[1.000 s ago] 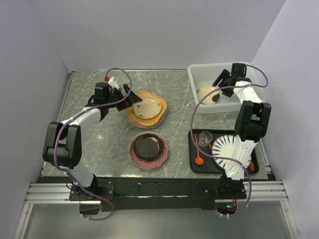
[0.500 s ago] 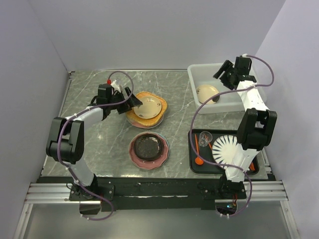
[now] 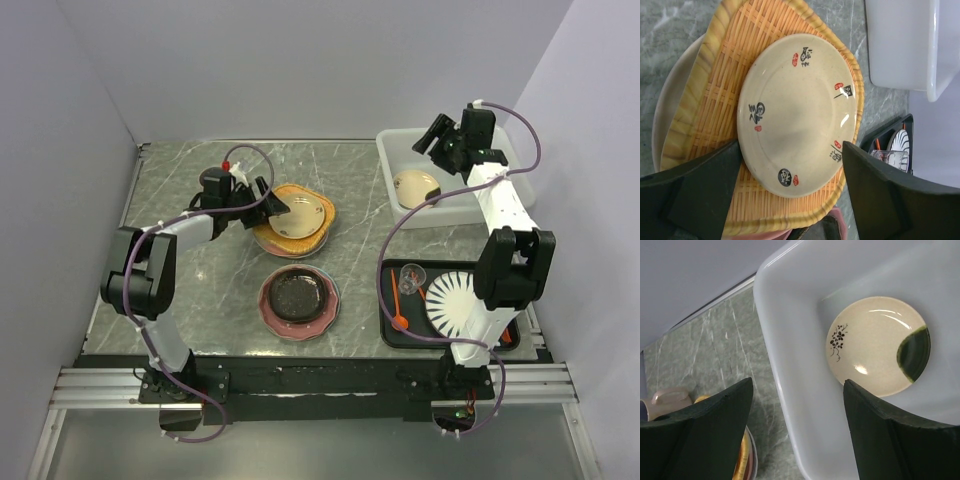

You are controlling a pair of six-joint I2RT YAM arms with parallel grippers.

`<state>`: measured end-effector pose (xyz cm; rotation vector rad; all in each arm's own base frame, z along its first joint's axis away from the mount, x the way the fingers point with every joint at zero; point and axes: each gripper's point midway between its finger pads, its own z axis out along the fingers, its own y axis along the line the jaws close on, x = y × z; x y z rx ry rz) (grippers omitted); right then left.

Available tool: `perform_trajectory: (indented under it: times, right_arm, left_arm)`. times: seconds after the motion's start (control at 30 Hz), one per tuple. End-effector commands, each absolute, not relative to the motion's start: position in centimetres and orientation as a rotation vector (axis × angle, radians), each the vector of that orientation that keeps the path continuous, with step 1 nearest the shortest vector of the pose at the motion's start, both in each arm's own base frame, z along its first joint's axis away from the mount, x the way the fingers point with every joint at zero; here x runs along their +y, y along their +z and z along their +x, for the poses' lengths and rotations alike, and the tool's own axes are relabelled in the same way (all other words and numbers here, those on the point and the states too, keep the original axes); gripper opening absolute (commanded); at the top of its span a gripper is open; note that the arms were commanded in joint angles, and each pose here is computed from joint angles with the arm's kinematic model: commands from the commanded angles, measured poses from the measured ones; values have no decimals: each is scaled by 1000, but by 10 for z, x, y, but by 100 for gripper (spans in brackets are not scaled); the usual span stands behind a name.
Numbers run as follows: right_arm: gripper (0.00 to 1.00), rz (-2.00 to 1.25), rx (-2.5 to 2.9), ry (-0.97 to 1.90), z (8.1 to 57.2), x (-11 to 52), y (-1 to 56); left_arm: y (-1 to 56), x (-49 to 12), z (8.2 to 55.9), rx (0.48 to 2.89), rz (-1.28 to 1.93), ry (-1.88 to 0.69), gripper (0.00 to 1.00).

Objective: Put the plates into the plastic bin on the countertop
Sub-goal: Place the plate in the plastic bin, then pick up the plate at the center of the board.

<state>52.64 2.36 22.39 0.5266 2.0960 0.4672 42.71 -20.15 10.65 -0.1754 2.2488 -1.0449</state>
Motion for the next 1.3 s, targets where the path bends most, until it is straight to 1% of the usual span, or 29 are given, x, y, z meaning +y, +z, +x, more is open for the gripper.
perform_trajectory:
  times: [0.0,0.03,0.07,0.13,0.17,0.2,0.23,0.3,0.33,0.4,0.43,0.53,0.77,0.93,1.03,1.1,1.27]
  right_arm:
    - [79,477,2021,506,518,29,260]
    - [79,478,2019,511,517,29,261]
    - [79,470,2016,516,516,31,263]
    - [79,464,2011,513,515,30,267]
    - [79,464,2017,507,513,29,267]
    - [79,457,2015,510,513,30,270]
    - [79,455,2018,508,512,30,270]
    - [79,451,2020,514,511,31,271]
    - [80,452,2021,516,511,31,271]
    - [79,447,2011,523,509,32,274]
    - [79,446,2012,526,509,33,274]
    - [79,443,2011,531,507,34,274]
    - [79,428,2001,545,502,36,280]
    - [79,378,1979,608,495,51,287]
    - [80,295,1977,667,489,75,292]
    - [79,215,1996,714,486,102,292]
    - [79,95,2107,768,486,149,271]
  left_arm:
    - [106,-206,431,2244,-160,-1049,79]
    - [105,-206,431,2244,-158,-1052,76]
    - [105,-207,431,2243,-158,-1059,70]
    - [102,-207,431,2253,-165,-1055,63]
    - [100,-207,431,2259,-173,-1052,55]
    - [100,-207,430,2260,-173,-1054,51]
    - [100,-206,431,2260,-174,-1048,45]
    - [98,-206,430,2270,-177,-1041,37]
    - [99,-206,431,2268,-176,-1041,27]
    - [98,-206,431,2271,-178,-1041,18]
    - [97,-206,430,2273,-177,-1042,12]
    - [97,-206,429,2275,-179,-1045,1]
    - [98,-205,428,2268,-186,-1042,1]
    - [103,-205,428,2255,-178,-1040,1]
    - [104,-206,429,2259,-176,-1046,1]
    - [102,-206,428,2262,-178,-1046,1]
    - [102,-206,427,2262,-180,-1043,1]
